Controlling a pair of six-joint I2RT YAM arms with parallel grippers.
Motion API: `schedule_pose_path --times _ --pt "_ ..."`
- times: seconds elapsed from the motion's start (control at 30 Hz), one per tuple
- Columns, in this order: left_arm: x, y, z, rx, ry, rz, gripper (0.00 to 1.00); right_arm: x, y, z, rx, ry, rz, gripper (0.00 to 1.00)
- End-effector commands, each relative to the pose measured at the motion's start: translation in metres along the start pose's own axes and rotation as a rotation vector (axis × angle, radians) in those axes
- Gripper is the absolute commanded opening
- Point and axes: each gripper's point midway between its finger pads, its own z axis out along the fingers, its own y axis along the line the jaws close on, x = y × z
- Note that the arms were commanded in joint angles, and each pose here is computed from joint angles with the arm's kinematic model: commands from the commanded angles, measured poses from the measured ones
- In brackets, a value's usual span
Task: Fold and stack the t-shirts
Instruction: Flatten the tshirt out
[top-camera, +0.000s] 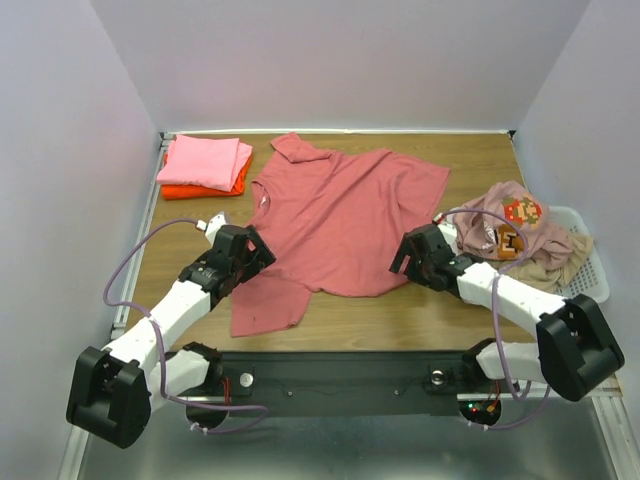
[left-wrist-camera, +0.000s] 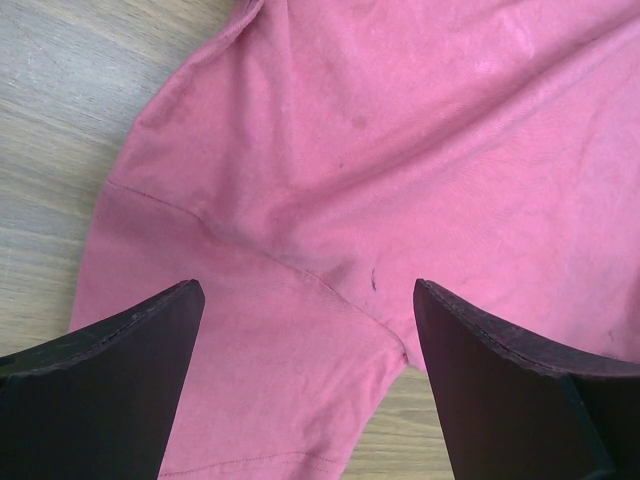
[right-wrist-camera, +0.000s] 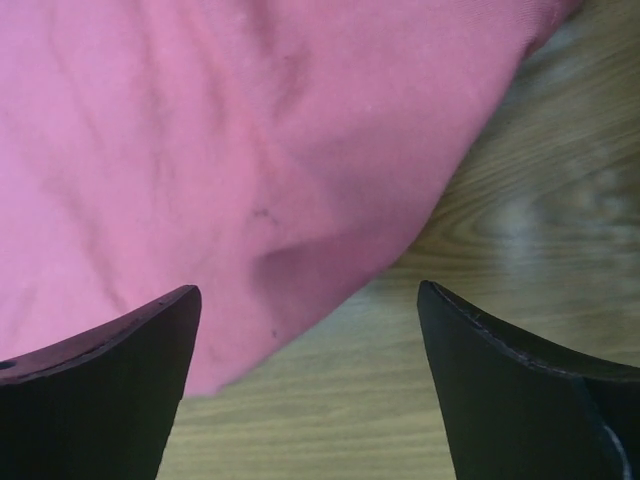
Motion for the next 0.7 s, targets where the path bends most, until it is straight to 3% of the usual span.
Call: schedule_pose_path --times 0.0,0.13,0.2,0.27,0.3,0.4,0.67 --pt "-0.003 0.000 -0.003 0.009 -0.019 0.006 0.98 -0.021 0.009 0.016 0.012 -0.103 0.076 0.88" --pt "-0.003 0.000 -0.003 0.011 -0.019 0.012 0.98 -0.014 0.005 0.035 0.078 -0.072 0.065 0.74" --pt "-0.004 0.000 -0.003 0.011 -0.022 0.014 0.98 -0.013 0.004 0.039 0.089 -0.072 0.064 0.63" --pt "-0.005 -0.002 -0.003 0.014 -0.023 0.015 0.98 -0.015 0.006 0.040 0.088 -0.077 0.061 0.43" --pt "-0.005 -0.002 -0.003 0.013 -0.024 0.015 0.98 -0.016 0.008 0.040 0.085 -0.083 0.061 0.23" --pt "-0.005 -0.002 -0.002 0.011 -0.019 0.019 0.98 -0.027 0.023 0.035 0.046 -0.097 0.045 0.09" --pt "-0.007 -0.004 -0.001 0.008 -0.020 0.026 0.98 -0.048 0.072 0.035 -0.040 -0.099 -0.024 0.07"
